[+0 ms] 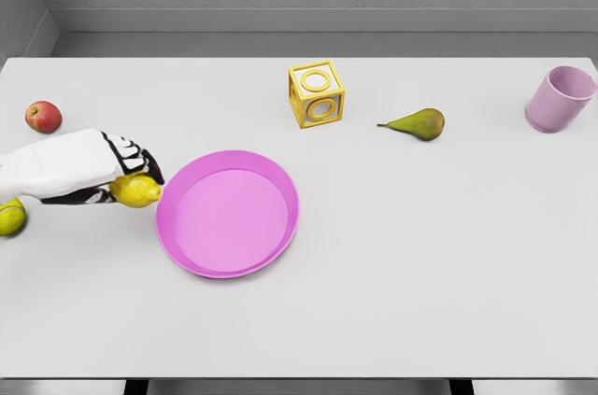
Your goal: Put the lemon on the plate with left arm
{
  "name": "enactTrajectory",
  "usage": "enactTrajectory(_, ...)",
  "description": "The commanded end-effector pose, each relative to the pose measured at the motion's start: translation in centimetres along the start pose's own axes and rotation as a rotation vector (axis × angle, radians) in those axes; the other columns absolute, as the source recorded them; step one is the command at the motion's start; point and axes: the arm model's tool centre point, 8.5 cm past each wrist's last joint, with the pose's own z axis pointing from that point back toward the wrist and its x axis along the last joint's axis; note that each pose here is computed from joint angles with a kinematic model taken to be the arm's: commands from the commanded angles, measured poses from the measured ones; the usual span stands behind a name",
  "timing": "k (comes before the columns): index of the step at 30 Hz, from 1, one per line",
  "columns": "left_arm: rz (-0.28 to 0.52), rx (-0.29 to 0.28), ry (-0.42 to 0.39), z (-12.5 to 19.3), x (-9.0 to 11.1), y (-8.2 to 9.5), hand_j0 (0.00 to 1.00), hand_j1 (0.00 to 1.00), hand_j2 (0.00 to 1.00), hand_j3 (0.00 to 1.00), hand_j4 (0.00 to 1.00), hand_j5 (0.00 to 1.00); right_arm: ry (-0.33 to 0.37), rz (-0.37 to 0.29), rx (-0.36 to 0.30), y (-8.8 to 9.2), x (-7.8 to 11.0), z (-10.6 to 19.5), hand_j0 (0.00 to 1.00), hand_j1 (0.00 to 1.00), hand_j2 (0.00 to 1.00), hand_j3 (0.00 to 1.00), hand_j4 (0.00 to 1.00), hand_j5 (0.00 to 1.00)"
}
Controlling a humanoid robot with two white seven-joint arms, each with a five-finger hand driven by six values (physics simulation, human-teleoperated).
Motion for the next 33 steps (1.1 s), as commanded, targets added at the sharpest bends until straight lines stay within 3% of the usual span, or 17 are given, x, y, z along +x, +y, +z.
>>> enactTrajectory(1, 0.008, 0.011, -0.005, -0.2, 0.1, 0.0, 0.45, 0.45, 0.45, 0.45, 0.45, 0.45, 0.000, 0.000, 0.000, 0.0, 0.0, 0.0, 1.00, 1.00, 1.00, 1.00, 1.00, 1.00)
enactTrajectory(19, 0.032, 0.096, -0.059, -3.0, 1.1, 0.3, 0.45, 0.45, 0.45, 0.45, 0.45, 0.45, 0.000, 0.000, 0.000, 0.0, 0.0, 0.0, 1.00, 1.00, 1.00, 1.00, 1.00, 1.00)
enactTrajectory(33, 0.031, 0.125, -0.129, -6.1, 2.6, 0.4, 0.45, 0.45, 0.45, 0.45, 0.45, 0.45, 0.000, 0.000, 0.000, 0.0, 0.0, 0.0, 1.00, 1.00, 1.00, 1.00, 1.00, 1.00)
